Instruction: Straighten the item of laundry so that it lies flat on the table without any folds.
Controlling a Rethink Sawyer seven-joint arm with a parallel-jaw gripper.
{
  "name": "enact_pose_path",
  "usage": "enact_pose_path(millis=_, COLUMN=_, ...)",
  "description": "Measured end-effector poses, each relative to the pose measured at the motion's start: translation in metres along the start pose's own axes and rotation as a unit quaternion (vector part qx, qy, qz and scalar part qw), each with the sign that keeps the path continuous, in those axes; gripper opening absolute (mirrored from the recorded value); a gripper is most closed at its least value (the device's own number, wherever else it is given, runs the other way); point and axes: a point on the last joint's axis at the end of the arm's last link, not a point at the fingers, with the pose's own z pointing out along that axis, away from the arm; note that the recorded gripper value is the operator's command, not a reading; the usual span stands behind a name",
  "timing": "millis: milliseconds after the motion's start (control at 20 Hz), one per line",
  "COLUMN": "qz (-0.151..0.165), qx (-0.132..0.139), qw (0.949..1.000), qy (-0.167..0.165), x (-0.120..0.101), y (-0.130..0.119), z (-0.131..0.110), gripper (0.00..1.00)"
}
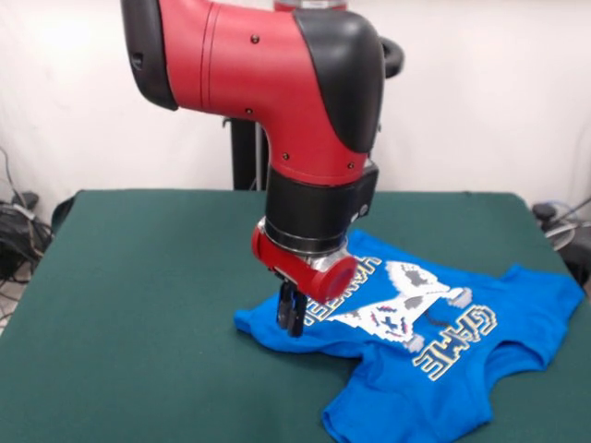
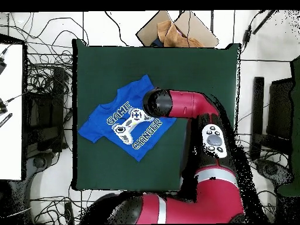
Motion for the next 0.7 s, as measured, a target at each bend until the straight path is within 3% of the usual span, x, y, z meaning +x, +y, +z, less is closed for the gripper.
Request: enact_pose_path(millis=700, qz=-0.033, qx=0.004, qw=0.9993, qy=-0.014, x=0.012, y=-0.009, z=0.033, gripper=0.0)
